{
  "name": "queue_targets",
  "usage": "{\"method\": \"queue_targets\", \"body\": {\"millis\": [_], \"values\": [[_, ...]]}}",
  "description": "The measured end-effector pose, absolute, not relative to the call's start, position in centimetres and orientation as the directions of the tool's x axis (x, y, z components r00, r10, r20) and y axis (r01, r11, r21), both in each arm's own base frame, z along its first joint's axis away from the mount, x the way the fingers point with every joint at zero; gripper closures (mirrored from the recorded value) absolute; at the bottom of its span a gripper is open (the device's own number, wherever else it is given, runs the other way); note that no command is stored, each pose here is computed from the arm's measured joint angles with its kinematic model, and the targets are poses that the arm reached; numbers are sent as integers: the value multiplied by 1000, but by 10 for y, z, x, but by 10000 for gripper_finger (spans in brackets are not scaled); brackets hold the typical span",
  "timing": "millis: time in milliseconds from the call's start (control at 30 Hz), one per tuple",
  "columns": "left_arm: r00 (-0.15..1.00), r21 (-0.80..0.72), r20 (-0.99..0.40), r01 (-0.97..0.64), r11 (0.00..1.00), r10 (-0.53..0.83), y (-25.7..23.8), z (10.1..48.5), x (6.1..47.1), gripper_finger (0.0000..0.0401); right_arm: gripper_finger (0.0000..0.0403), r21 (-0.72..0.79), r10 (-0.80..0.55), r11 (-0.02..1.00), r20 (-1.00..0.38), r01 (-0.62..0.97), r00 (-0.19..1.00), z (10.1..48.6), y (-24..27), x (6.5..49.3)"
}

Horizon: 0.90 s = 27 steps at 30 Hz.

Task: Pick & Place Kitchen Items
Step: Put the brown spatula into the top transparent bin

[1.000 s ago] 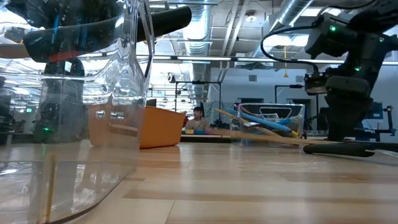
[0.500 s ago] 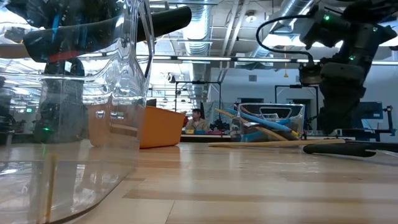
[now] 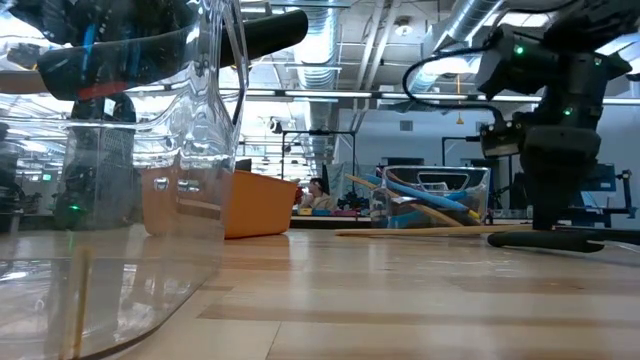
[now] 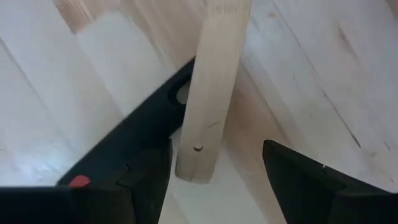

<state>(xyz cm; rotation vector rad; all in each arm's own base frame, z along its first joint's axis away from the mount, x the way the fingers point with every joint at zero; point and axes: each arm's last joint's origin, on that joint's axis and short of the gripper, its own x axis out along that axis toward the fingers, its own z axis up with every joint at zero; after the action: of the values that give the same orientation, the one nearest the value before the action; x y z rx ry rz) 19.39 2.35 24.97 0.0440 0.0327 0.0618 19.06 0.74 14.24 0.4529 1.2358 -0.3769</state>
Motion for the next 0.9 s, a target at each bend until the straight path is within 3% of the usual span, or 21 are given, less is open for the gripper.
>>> {"method": "queue_targets", "body": {"millis": [300,633,833,900], "values": [[998,45,-31,-61,997,63,24,250,194,400,177,92,-35,872,-968,481,248,133,8,194],[998,45,-31,-61,997,62,23,250,194,400,248,115,-34,876,-954,468,299,136,3,198],[998,45,-31,-61,997,63,24,250,194,400,327,108,-39,874,-956,475,289,136,2,197],[998,45,-31,-61,997,63,24,250,194,400,333,106,-41,874,-957,475,289,136,2,197]]}}
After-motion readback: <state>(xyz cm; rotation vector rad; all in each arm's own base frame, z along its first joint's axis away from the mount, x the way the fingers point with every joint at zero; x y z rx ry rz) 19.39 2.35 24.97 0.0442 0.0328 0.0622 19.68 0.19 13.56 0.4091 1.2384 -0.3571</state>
